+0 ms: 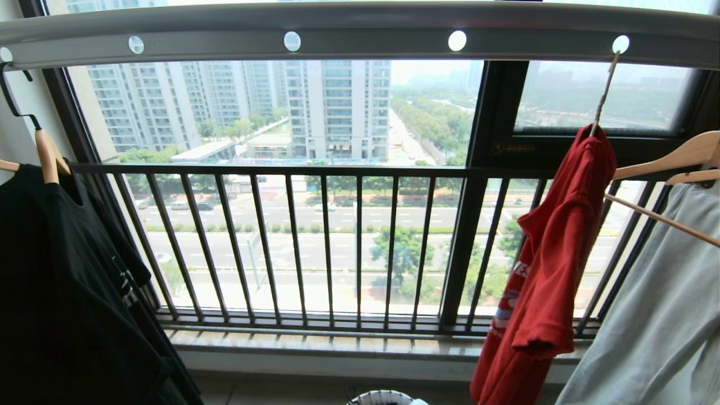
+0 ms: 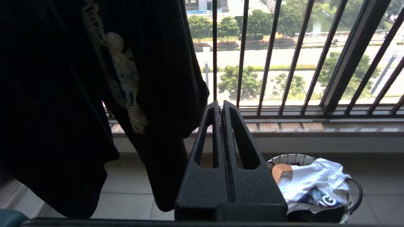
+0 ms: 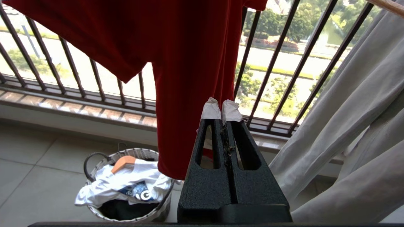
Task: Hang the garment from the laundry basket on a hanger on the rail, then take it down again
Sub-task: Take the clothes off the clothes rack
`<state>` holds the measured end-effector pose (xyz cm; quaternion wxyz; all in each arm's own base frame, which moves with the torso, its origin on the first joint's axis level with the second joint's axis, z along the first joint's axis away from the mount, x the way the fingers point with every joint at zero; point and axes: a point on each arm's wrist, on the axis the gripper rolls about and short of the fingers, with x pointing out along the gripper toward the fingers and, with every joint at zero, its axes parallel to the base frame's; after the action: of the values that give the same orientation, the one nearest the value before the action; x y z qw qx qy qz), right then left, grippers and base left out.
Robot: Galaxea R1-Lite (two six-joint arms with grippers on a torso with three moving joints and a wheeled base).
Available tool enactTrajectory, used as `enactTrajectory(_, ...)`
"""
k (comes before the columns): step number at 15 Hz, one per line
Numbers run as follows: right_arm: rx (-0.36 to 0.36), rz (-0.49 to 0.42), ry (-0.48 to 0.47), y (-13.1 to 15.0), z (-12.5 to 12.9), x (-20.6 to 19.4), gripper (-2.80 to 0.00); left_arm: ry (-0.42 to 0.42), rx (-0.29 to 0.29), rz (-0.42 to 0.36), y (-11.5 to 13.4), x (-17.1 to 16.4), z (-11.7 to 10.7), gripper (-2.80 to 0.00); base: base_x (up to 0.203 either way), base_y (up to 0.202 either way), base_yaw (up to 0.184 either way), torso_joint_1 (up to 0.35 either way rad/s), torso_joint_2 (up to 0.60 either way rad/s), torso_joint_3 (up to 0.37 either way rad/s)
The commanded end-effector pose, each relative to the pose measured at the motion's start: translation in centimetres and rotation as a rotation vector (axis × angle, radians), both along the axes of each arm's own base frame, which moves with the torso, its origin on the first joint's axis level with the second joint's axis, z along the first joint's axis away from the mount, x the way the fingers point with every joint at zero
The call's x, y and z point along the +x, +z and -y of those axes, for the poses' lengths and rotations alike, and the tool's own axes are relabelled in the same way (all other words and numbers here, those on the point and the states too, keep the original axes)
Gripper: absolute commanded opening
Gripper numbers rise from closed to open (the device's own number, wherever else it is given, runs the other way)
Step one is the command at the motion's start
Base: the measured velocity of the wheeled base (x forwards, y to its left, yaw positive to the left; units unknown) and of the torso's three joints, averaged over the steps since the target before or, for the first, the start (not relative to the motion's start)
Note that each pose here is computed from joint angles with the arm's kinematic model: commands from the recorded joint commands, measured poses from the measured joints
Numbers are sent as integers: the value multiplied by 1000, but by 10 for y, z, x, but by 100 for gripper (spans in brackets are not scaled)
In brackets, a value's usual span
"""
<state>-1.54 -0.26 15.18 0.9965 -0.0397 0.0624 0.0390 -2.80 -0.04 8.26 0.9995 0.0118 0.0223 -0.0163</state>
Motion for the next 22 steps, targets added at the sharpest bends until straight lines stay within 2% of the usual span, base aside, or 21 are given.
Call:
enactTrajectory(1,-12,-16,0,-26,-1,10,-280,32,4,48,-7,5,-1,-280,0,0,0,0,0,0)
enactTrajectory(3,-19,21,-55,-19,0,9,-280,30,10,48,-7,5,-1,-280,0,0,0,0,0,0)
enactTrajectory(5,-63,4,-137,-12,1,4,-280,29,13,48,-7,5,-1,-280,0,0,0,0,0,0)
enactTrajectory(6,-86,-2,-146,-13,1,0,-280,29,19,48,-7,5,-1,-280,0,0,0,0,0,0)
enactTrajectory(10,-132,46,-187,-32,0,-23,-280,29,10,48,-7,5,-1,-280,0,0,0,0,0,0)
enactTrajectory(12,-143,33,-160,-58,-1,-23,-280,29,12,48,-7,5,-1,-280,0,0,0,0,0,0)
enactTrajectory(13,-126,35,-145,-67,-1,-18,-280,29,9,48,-7,5,-1,-280,0,0,0,0,0,0)
enactTrajectory(14,-103,81,-99,-69,-2,-14,-280,30,7,48,-7,5,-1,-280,0,0,0,0,0,0)
enactTrajectory(16,-83,117,-21,-77,-4,-8,-280,32,-10,48,-7,5,-1,-280,0,0,0,0,0,0)
enactTrajectory(18,-13,121,-23,-77,-4,-7,-280,36,-56,47,-7,5,-1,-280,0,0,0,0,0,0)
enactTrajectory(22,0,120,-27,-78,-4,-7,-280,55,-83,48,-7,5,-1,-280,0,0,0,0,0,0)
